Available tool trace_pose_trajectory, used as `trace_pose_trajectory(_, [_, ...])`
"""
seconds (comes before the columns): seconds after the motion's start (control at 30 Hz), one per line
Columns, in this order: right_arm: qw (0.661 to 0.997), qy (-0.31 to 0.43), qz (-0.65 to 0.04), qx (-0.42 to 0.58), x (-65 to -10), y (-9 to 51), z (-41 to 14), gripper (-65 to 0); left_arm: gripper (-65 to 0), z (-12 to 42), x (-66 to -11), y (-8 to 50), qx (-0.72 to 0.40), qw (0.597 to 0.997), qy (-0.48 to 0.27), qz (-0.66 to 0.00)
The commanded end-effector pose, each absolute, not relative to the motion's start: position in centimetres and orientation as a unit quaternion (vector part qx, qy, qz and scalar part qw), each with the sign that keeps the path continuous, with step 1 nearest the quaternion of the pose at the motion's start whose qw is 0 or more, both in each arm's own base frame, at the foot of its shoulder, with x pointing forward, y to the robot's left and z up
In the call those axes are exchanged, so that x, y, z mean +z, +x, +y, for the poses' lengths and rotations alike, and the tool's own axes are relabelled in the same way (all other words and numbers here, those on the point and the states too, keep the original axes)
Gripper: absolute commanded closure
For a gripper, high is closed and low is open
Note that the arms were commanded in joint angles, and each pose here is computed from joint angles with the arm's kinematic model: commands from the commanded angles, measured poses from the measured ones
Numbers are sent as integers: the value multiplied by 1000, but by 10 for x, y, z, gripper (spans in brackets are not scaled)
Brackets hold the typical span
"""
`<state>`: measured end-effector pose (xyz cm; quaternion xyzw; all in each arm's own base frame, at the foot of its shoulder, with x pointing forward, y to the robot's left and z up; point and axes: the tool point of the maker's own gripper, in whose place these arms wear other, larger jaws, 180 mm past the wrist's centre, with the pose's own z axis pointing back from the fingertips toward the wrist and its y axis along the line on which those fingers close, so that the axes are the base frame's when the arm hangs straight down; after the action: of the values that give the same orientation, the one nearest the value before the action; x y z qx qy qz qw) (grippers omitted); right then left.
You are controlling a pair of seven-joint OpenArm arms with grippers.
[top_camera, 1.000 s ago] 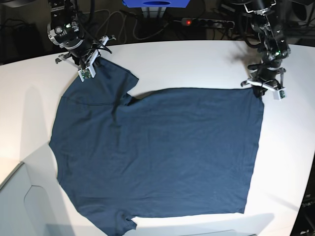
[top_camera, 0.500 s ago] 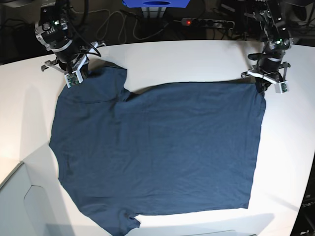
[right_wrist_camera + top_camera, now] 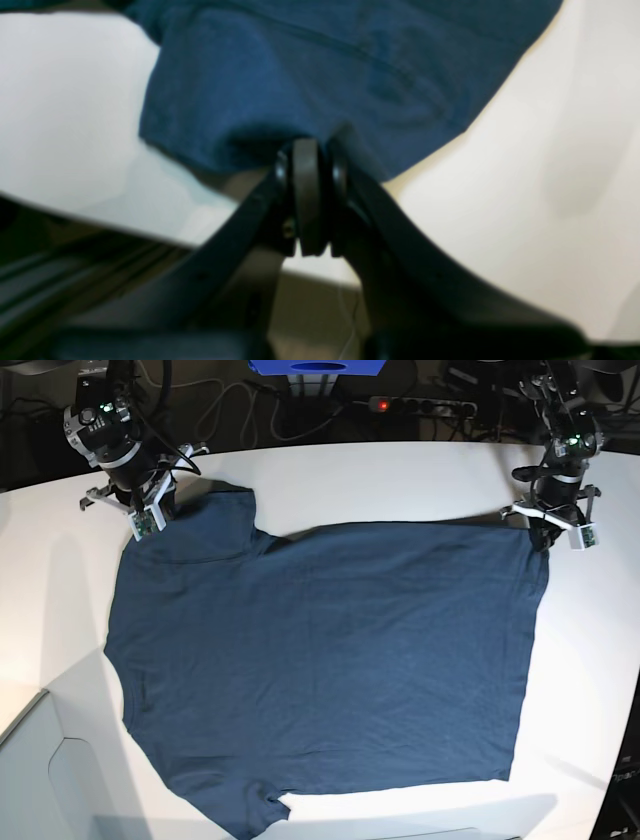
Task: Fold the T-shirt properly
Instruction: 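Lift the shoulder corners and carry them toward the hem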
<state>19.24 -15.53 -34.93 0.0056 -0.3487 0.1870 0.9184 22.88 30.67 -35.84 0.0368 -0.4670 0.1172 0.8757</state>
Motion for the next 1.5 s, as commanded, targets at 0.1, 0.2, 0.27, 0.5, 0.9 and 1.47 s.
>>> trace_pose_trajectory(0.1, [896, 3, -398, 198, -326, 218, -151, -1, 0, 312, -342, 243, 114, 860, 42, -496])
trace_pose_trajectory(0.2, [888, 0, -415, 198, -318, 230, -151, -1, 0, 312, -335, 252, 114, 854, 41, -507])
trace_pose_trajectory(0.27, [881, -4, -429, 199, -310, 242, -151, -1, 0, 312, -333, 256, 114, 851, 40, -511])
trace_pose_trajectory(0.5, [858, -19, -474, 197, -281, 279, -153, -1, 0, 315, -319, 274, 105, 839, 56, -530])
trace_pose_trajectory(0.9, [849, -27, -497, 178, -266, 340, -166, -1, 0, 319, -309, 303, 109, 826, 75, -548])
trace_pose_trajectory(1.47, [856, -7, -492, 162, -266, 412, -177, -1, 0, 330, -299, 360, 147, 806, 47, -571])
